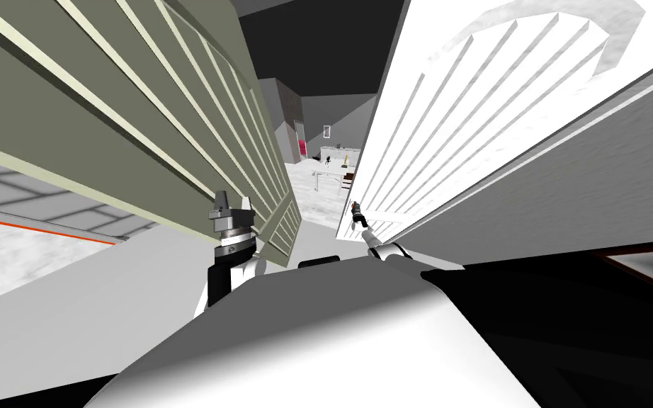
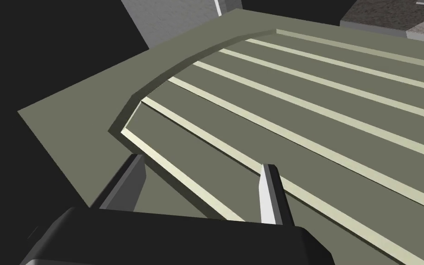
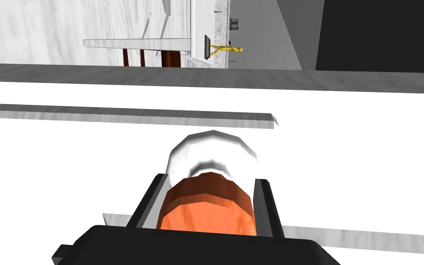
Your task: Pull the door open
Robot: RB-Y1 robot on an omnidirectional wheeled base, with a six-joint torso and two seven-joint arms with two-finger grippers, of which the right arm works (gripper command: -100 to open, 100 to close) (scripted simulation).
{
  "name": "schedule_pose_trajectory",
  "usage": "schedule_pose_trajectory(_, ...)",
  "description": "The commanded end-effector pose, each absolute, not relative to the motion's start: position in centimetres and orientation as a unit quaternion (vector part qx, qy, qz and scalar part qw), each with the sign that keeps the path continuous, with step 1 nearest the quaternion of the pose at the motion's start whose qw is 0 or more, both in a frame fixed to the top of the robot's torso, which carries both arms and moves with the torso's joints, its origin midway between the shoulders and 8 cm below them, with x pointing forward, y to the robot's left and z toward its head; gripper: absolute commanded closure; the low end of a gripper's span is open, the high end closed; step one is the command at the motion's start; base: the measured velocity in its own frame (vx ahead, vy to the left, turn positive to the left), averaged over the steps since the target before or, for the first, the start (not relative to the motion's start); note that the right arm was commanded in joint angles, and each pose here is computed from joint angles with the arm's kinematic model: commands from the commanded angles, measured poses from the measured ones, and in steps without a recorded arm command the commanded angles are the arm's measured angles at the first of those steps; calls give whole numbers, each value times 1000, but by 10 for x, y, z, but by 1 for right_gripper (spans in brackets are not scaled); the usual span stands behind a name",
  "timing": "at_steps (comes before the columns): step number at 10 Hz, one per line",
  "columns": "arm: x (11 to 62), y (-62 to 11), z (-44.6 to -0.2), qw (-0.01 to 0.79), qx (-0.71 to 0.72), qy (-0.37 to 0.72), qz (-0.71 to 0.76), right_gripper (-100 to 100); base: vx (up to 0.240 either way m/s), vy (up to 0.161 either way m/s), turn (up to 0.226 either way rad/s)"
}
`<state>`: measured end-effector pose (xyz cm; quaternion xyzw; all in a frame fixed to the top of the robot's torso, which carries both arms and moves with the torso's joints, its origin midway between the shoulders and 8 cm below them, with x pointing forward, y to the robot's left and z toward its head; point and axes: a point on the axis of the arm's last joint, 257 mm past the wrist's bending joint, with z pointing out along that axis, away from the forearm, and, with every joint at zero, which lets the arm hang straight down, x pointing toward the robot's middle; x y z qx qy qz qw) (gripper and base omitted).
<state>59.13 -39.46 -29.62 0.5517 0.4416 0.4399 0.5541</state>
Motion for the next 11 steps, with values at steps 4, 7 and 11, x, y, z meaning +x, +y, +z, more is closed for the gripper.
schedule_pose_trajectory(4,592,-385,-298,545,545,451,449,100,-185,-50,83)
schedule_pose_trajectory(7,594,-374,-297,537,537,461,460,100,-243,-96,134)
schedule_pose_trajectory(11,595,-362,-296,528,528,470,470,100,-238,-87,107)
